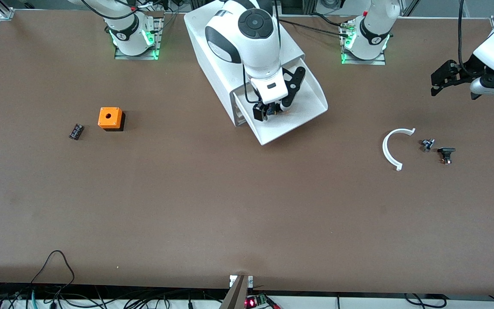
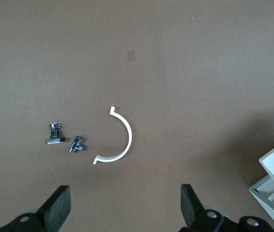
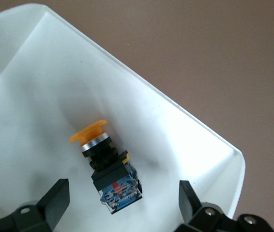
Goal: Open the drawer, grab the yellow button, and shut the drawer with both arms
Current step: 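Lower the right gripper and grasp the yellow push button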
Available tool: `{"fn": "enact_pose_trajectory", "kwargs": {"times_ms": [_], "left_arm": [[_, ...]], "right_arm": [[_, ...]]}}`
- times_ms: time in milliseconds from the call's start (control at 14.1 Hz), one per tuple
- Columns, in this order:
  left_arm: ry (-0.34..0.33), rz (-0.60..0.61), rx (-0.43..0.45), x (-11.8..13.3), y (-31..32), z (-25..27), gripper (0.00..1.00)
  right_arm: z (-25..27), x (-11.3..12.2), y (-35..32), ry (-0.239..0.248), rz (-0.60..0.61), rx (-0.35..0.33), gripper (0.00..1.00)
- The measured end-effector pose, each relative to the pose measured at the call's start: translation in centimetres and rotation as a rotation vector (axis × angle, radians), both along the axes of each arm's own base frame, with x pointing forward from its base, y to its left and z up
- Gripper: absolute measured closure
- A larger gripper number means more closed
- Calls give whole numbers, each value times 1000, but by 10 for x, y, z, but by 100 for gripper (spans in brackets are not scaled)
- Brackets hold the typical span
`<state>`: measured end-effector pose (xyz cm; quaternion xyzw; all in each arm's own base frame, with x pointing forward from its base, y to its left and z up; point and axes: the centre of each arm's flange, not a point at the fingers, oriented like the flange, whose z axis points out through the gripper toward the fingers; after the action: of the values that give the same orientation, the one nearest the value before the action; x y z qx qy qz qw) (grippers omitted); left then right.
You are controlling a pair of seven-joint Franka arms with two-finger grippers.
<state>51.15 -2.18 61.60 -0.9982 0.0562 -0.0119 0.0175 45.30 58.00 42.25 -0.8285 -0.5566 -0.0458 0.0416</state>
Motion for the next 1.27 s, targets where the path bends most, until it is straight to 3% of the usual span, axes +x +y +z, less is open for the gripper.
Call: {"fn": "enact_pose_trajectory", "kwargs": {"times_ms": [283,990,1131,1273], "left_arm": [[2,-1,0,0,0,-1,0],[2,-22,-1,2,-11,-4,0],[2,-25,-1,3,-13,-5,0],[1,-24,-7,4,-13,-5,0]], "right_arm": [[-13,-7,7,-34,95,-44,0],[-25,-11,9,-23,173,-71,3],[-25,-13,11,-36,193,-81,10],[-27,-20,16,-66,223,-106,33]]}}
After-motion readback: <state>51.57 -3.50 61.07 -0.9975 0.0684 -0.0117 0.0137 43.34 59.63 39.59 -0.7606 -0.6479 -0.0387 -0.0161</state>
